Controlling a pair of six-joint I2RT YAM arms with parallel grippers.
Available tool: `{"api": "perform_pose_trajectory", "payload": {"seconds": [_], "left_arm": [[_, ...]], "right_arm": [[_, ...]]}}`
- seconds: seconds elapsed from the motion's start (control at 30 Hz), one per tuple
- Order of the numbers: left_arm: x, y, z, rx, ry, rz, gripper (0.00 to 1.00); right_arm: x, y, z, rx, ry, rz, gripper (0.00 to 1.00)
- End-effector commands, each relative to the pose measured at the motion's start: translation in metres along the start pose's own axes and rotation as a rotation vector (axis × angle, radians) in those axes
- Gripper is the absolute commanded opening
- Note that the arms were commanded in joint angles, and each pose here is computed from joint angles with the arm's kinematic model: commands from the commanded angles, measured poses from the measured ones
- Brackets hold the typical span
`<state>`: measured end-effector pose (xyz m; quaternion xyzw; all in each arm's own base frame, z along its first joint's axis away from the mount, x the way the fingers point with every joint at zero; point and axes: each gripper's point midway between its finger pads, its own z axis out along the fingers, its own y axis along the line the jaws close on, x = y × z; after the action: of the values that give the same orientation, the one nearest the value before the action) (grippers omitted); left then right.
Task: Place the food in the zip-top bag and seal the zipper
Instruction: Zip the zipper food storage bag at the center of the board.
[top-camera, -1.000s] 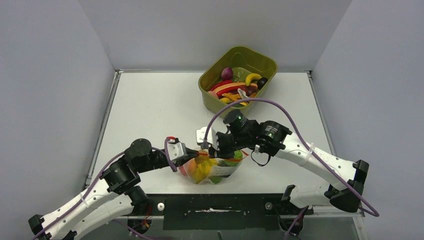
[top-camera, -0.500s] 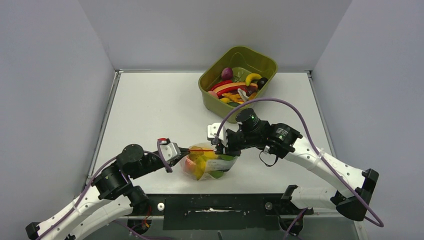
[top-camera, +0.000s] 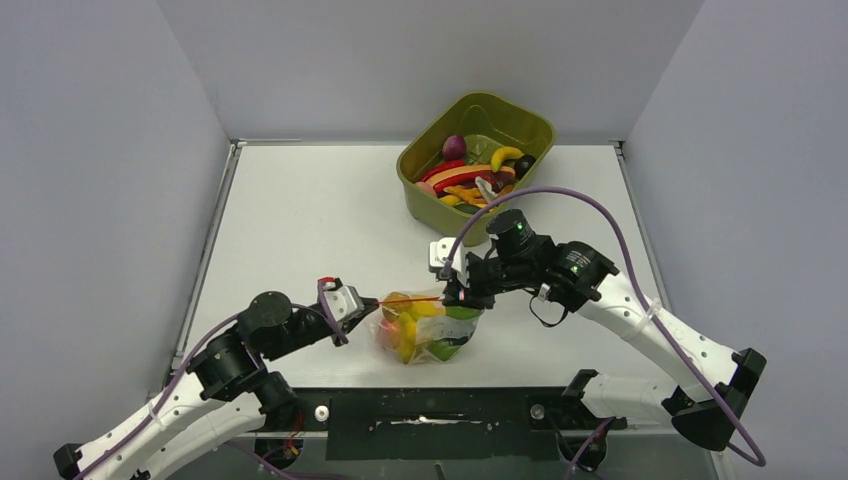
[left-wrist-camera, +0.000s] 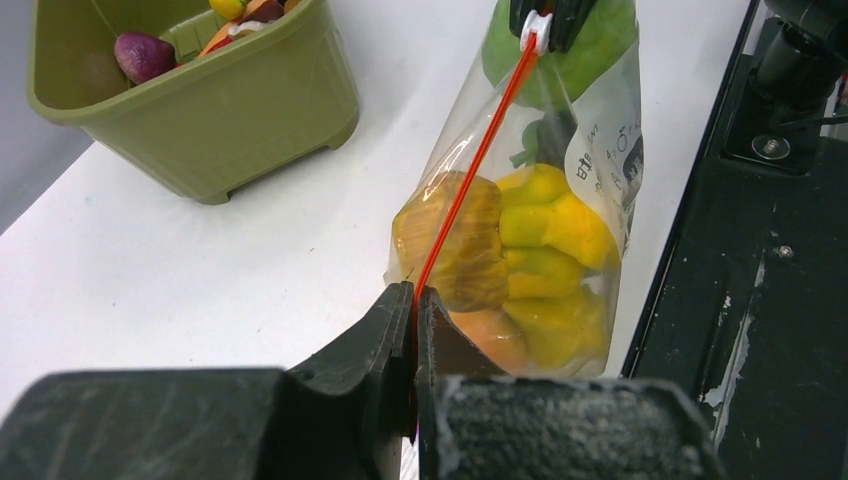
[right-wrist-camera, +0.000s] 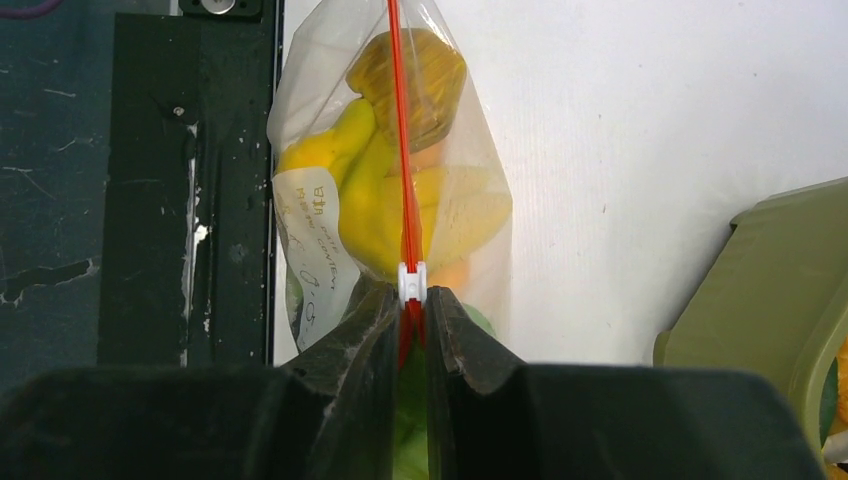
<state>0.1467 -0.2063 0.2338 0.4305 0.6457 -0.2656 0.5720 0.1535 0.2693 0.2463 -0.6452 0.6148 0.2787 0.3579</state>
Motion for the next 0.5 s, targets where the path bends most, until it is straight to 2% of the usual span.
{"api": "perform_pose_trajectory", "payload": {"seconds": [0.0, 0.07, 0.13, 0.17, 0.2, 0.37, 0.47], "left_arm": [[0.003, 0.016, -0.005, -0.09, -0.003, -0.004, 0.0], [-0.004, 0.009, 0.0, -0.054, -0.048, -0.02, 0.03], [-0.012, 0.001, 0.005, 0.0, -0.071, -0.022, 0.3], [-0.018, -0.002, 0.006, 0.023, -0.084, -0.02, 0.38], [-0.023, -0.004, 0.008, 0.042, -0.093, -0.017, 0.42], [-0.036, -0.008, 0.02, 0.084, -0.135, 0.013, 0.48], [-0.028, -0.005, 0.03, 0.077, -0.105, 0.043, 0.49]], "right_arm": [[0.015, -0.001, -0.033, 0.049, 0.094, 0.031, 0.0], [0.002, 0.0, -0.034, 0.02, 0.086, 0.028, 0.0], [-0.008, -0.002, -0.036, 0.004, 0.108, 0.032, 0.0], [-0.011, -0.003, -0.038, 0.011, 0.128, 0.033, 0.0], [-0.012, -0.004, -0.038, 0.011, 0.143, 0.036, 0.0], [-0.001, 0.001, -0.024, -0.032, 0.217, 0.054, 0.0], [-0.001, 0.004, -0.011, -0.062, 0.227, 0.051, 0.0]]}}
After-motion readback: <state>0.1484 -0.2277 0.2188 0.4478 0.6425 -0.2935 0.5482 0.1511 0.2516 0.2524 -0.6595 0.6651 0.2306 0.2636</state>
